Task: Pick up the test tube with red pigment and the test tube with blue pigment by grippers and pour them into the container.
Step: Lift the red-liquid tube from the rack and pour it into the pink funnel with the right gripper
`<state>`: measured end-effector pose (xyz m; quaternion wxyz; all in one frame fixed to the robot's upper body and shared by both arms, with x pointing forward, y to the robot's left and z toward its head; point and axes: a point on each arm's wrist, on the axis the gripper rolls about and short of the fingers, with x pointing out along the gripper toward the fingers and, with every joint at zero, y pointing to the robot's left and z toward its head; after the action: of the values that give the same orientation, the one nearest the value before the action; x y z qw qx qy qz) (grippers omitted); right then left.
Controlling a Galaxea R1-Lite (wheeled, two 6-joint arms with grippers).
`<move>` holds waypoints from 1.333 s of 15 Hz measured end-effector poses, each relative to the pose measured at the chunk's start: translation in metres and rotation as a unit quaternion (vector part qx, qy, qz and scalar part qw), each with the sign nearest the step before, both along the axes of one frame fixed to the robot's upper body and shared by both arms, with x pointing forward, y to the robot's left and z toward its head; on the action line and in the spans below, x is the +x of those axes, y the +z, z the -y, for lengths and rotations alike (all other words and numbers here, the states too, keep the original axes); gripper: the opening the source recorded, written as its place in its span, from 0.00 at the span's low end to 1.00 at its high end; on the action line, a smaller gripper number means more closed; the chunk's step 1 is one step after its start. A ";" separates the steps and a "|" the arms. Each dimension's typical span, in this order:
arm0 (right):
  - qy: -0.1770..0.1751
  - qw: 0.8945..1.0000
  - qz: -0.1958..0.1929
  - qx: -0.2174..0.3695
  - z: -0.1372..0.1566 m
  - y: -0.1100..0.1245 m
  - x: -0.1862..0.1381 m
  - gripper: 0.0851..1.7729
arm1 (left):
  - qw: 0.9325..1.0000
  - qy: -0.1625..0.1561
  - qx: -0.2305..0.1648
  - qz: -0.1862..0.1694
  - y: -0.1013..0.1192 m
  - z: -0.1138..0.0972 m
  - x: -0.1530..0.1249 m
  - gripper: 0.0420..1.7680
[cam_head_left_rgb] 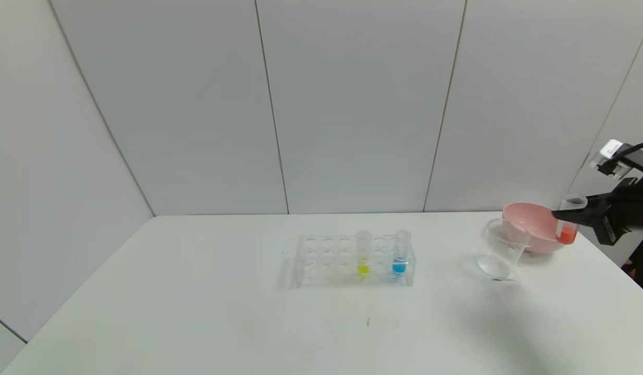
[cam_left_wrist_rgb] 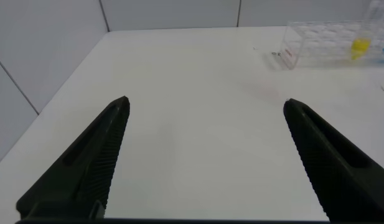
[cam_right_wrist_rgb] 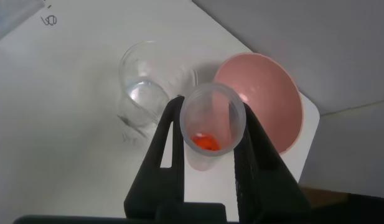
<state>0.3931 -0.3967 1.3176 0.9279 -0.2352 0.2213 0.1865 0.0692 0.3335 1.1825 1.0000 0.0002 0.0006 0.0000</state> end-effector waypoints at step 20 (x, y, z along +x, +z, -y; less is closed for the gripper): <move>0.048 0.955 -0.130 -0.263 -0.026 0.034 0.036 0.26 | 1.000 0.000 0.000 0.000 0.000 0.000 0.000 1.00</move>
<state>0.4287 -0.3702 1.3519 0.7862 -0.4551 0.3696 0.1953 0.0692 0.3335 1.1824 1.0000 0.0002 0.0011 0.0000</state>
